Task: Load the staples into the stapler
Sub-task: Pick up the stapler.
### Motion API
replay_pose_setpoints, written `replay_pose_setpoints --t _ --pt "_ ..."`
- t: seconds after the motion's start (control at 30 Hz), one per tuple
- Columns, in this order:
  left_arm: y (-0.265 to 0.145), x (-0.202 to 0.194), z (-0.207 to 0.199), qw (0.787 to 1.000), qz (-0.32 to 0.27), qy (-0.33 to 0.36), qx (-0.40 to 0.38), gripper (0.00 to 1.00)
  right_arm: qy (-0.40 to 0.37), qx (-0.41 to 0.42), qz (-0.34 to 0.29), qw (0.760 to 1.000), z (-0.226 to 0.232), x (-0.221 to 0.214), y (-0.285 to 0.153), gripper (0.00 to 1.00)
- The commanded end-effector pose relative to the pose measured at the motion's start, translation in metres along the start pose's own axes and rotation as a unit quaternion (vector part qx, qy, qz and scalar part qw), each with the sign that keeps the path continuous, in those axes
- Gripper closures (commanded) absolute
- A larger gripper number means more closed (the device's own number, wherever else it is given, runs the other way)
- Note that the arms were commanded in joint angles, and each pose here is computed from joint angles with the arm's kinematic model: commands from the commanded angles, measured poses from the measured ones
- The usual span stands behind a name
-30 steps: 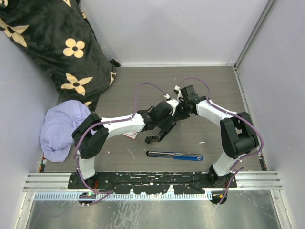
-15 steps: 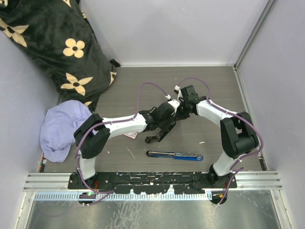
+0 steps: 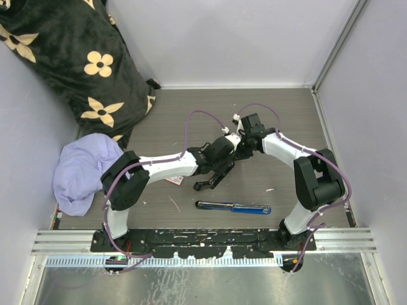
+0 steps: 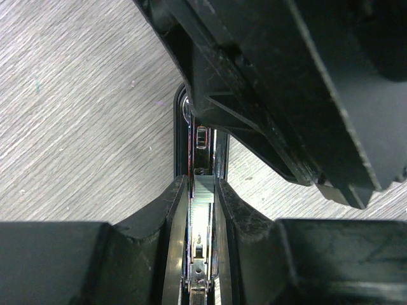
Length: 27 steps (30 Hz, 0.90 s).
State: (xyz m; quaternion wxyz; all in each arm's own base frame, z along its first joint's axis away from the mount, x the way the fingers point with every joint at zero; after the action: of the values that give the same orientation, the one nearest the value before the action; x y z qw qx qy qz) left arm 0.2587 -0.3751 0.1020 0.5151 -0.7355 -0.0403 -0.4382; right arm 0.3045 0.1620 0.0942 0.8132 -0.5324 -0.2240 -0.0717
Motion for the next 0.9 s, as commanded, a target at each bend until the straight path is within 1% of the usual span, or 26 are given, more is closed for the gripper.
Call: replay_pose_setpoints --t 0.0,0.73,0.87 --pt "-0.003 0.018 -0.006 1.000 -0.027 0.008 0.002 0.75 -0.001 -0.047 0.097 0.994 -0.022 -0.045 0.011 0.80" --pt "0.008 0.007 -0.008 1.000 -0.009 0.023 0.014 0.77 0.000 -0.048 0.098 0.994 -0.023 -0.046 0.012 0.80" --pt "0.005 0.011 -0.006 0.999 -0.009 0.022 0.025 0.79 -0.001 -0.048 0.098 0.994 -0.023 -0.046 0.011 0.80"
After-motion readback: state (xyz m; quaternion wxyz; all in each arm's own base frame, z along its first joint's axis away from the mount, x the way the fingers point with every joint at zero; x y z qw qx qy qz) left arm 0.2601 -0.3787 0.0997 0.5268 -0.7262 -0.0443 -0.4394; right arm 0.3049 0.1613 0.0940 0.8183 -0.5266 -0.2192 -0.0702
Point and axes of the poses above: each gripper's point midway between its finger pads, its own y axis out along the fingers, its own z axis along the line the jaws close on, x = y × z, the point moved 5 cm from there along -y, back along the fingers, and after that the axes turned 2 degrees about -y, right-handed, at the moved point
